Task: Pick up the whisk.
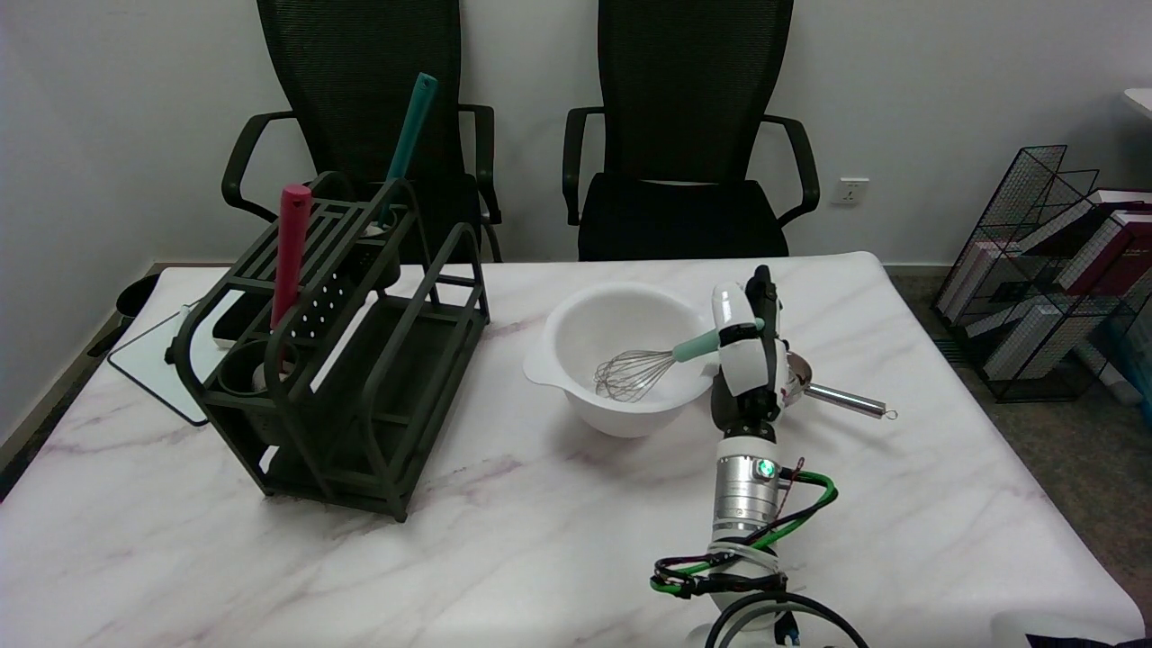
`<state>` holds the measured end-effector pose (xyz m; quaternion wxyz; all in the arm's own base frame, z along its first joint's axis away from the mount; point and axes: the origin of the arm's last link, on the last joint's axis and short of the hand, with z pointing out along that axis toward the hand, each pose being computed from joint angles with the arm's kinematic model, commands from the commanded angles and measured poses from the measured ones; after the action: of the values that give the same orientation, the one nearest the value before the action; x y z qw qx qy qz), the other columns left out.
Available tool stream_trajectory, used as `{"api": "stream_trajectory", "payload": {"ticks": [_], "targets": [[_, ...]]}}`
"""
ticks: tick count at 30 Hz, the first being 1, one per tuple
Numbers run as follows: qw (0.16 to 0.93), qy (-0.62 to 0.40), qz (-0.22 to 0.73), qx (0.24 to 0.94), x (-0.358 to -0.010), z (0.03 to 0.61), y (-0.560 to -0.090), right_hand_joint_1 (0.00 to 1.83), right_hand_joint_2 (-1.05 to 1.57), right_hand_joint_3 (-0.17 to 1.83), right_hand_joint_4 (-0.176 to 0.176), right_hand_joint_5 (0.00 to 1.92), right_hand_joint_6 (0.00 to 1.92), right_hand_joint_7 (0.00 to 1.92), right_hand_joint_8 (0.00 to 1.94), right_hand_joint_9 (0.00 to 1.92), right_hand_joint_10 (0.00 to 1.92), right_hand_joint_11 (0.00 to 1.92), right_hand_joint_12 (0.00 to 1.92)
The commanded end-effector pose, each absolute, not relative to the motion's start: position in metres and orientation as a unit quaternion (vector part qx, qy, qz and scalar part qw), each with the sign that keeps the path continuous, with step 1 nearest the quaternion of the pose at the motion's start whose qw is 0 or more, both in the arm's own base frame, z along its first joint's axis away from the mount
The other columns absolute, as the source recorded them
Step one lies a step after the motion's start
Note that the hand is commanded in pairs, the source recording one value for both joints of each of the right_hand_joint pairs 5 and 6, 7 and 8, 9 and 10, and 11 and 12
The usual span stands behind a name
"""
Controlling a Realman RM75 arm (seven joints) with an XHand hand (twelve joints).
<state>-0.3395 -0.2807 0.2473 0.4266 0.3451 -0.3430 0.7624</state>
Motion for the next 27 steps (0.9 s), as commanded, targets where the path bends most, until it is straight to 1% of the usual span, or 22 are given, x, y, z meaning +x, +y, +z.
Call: {"api": "stream_trajectory", "payload": {"ticks": [1,9,13,17,21,27], "targets": [[0.397,-0.368,0.776,0.324,-0.3403,0.2477,-0.2871,0.60,0.80,0.62,0.000,0.00,0.00,0.00,0.00,0.13,0.13,0.13,0.13],[0.400,-0.366,0.777,0.319,-0.3416,0.2501,-0.2869,0.60,0.85,0.62,0.000,0.00,0.00,0.00,0.00,0.18,0.18,0.18,0.18],[0.400,-0.365,0.778,0.318,-0.3413,0.2516,-0.2871,0.61,0.90,0.62,0.000,0.00,0.00,0.04,0.04,0.36,0.36,0.30,0.30],[0.400,-0.362,0.779,0.319,-0.3406,0.2529,-0.2885,0.61,0.95,0.61,0.000,0.00,0.00,0.11,0.11,0.44,0.44,0.39,0.39],[0.400,-0.361,0.779,0.321,-0.3399,0.2542,-0.2908,0.62,0.96,0.64,0.000,0.00,0.00,0.19,0.19,0.47,0.47,0.42,0.42],[0.400,-0.362,0.777,0.325,-0.3383,0.2572,-0.2947,0.62,0.96,0.68,0.000,0.00,0.00,0.24,0.24,0.49,0.49,0.43,0.43]]}}
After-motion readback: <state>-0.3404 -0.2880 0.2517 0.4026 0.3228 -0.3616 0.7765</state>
